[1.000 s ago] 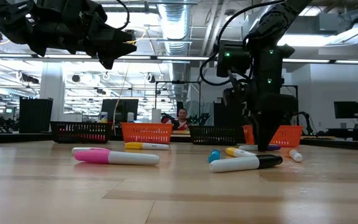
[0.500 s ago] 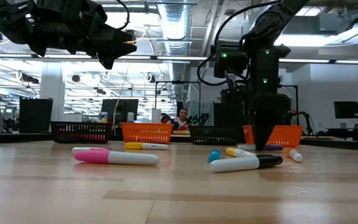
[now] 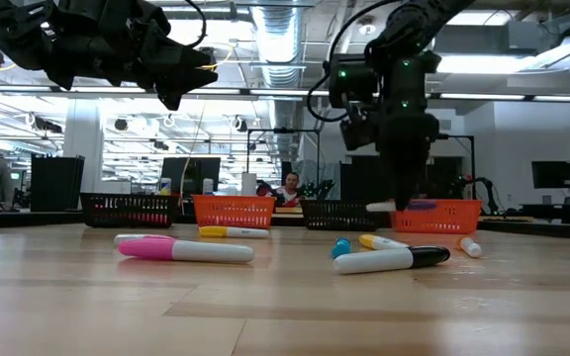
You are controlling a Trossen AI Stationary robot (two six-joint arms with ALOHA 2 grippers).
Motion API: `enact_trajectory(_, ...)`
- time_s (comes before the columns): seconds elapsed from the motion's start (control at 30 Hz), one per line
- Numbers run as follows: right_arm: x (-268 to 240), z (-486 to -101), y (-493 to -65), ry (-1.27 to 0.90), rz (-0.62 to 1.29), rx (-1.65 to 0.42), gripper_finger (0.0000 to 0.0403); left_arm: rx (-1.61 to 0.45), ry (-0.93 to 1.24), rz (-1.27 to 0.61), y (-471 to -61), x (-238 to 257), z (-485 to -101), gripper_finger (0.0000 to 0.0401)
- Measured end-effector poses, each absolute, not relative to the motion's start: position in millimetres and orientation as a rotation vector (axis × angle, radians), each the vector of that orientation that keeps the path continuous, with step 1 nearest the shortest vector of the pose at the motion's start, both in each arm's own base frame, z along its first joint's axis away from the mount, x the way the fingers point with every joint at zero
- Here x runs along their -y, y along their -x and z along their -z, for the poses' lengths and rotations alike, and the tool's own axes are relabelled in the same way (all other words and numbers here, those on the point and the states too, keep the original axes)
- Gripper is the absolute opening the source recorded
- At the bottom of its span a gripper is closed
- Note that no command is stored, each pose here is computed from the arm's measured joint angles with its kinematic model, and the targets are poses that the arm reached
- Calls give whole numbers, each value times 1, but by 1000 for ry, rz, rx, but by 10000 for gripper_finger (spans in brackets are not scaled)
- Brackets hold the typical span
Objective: Pick & Place Markers
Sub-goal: Put the small purple highlighter pen into the right orange bin
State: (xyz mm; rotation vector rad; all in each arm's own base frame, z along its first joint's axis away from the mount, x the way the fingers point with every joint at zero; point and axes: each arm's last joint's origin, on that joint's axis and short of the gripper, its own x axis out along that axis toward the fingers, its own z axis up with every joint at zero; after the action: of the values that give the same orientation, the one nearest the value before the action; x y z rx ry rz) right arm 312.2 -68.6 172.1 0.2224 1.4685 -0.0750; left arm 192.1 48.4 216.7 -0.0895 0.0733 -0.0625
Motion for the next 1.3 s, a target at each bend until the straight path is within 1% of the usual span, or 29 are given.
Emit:
enact_trajectory(0.23,87,-198,-307,-225,37,-1547,37,-73,90,63,-192,-48,-217,177)
enact_trajectory(0.33,98,-211,-305,-275,-37,-1541,35,-73,90,63,-192,-48,-217,177)
enact_trajectory(0.43,109,-223,-299,-369,-126,-1531,40,-73,89,63,-192,-48,-217,177)
enact_trajectory(0.6,128,-246,-289,-562,-293,-1427,40,-73,90,62,-192,-48,-217,177)
enact_trajectory(0.73,141,-261,-282,-708,-433,-1279,35,-73,89,63,-192,-48,-217,177)
enact_trajectory(0.9,152,-272,-274,-869,-570,-1076,44,-73,89,63,-192,-48,-217,177)
enact_trajectory(1.13,153,-278,-270,-975,-665,-938,38,-73,89,63,-192,-48,-217,177)
enact_trajectory(1.3,151,-278,-271,-966,-677,-938,42,-73,89,63,-192,-48,-217,177)
